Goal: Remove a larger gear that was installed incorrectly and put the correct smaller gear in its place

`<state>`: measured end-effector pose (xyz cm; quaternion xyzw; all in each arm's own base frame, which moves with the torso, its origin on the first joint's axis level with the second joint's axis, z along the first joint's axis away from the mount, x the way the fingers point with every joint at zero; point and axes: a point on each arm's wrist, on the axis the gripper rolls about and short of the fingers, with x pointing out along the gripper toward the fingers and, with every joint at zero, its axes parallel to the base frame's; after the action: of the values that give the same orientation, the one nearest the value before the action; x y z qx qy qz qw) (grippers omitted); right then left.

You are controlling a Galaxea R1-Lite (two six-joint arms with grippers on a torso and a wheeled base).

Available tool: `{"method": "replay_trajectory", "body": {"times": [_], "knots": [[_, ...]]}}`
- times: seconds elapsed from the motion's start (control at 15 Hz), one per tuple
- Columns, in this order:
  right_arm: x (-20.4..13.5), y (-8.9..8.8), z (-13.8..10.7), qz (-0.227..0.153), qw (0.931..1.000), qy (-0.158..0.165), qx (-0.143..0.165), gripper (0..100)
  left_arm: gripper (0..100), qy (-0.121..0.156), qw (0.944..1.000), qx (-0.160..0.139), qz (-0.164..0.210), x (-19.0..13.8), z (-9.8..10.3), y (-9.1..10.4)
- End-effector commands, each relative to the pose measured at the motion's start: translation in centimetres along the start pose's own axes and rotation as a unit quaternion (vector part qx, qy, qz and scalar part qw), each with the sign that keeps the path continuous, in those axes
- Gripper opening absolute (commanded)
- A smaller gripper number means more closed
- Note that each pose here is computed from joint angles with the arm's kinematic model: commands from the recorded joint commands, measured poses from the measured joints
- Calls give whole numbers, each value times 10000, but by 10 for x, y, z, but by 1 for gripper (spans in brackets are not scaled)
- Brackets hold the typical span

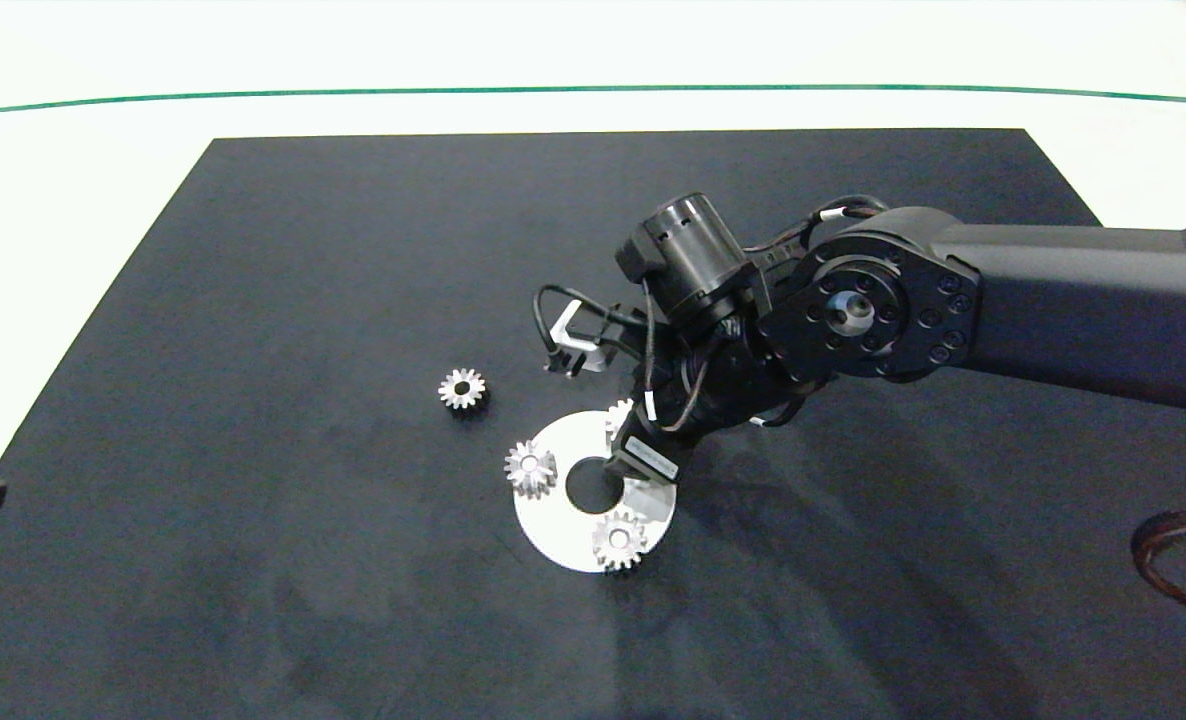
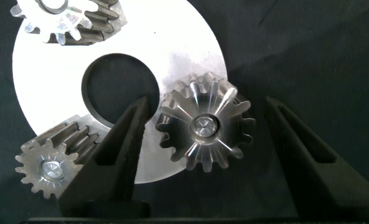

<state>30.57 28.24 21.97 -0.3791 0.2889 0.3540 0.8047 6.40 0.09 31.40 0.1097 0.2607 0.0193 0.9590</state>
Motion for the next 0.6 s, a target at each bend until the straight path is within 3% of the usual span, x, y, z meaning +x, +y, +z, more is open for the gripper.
{"method": "replay_trajectory", "body": {"times": [0.07, 0.6], "knots": [[-1, 0, 0, 3, 10000, 6, -22, 67, 100, -44, 10000, 10, 8, -3, 2, 1], [1, 1, -1, 9, 10000, 47, -22, 50, 100, -36, 10000, 11, 6, -2, 2, 1]]}}
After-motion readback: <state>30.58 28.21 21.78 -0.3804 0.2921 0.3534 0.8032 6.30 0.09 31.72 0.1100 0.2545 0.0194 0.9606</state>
